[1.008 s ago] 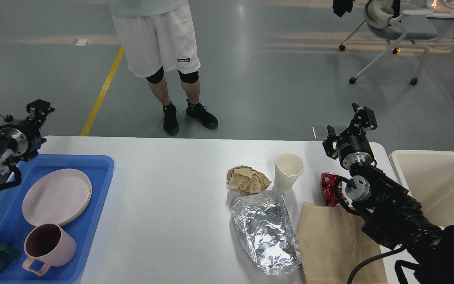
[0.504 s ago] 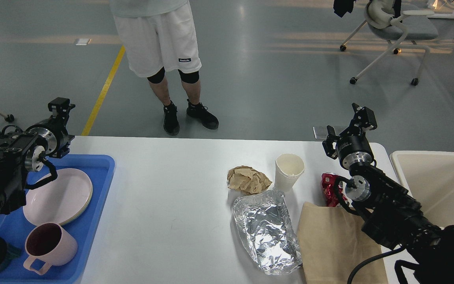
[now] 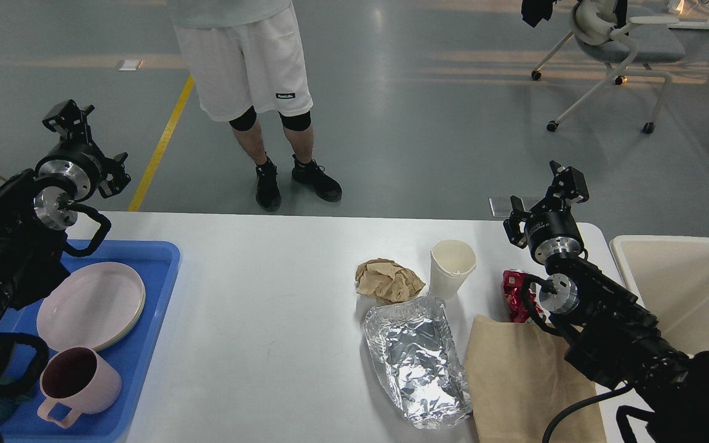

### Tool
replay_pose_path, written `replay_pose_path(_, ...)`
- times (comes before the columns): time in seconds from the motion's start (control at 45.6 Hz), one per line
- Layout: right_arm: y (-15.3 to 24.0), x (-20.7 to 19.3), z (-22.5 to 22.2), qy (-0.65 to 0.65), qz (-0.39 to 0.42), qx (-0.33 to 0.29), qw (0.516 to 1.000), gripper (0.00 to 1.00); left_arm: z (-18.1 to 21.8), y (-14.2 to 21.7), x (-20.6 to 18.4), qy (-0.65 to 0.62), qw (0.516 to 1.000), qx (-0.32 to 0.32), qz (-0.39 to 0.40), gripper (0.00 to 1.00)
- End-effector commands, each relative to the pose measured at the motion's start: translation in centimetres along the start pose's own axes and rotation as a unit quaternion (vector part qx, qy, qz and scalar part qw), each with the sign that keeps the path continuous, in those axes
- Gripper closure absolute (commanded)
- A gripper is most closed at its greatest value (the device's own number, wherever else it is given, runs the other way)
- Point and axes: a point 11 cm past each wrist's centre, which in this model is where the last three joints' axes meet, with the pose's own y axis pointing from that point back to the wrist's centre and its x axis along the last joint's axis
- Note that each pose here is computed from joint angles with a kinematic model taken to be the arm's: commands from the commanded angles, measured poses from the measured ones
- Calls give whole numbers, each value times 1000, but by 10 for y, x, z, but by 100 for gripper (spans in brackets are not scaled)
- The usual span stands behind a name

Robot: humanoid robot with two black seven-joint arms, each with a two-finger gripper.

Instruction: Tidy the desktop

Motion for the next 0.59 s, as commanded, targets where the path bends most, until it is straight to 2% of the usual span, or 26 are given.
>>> replay_pose_path(0.0, 0, 0, 0, 0, 0, 0, 1000, 0, -2, -3, -19, 68, 997, -17, -23, 4)
replay_pose_path(0.153, 0, 0, 0, 0, 0, 0, 1000, 0, -19, -5, -50, 80, 995, -5, -66, 4)
replay_pose_path(0.57, 0, 0, 0, 0, -1, 0, 1000, 0, -21, -3, -35, 74, 996, -8, -54, 4)
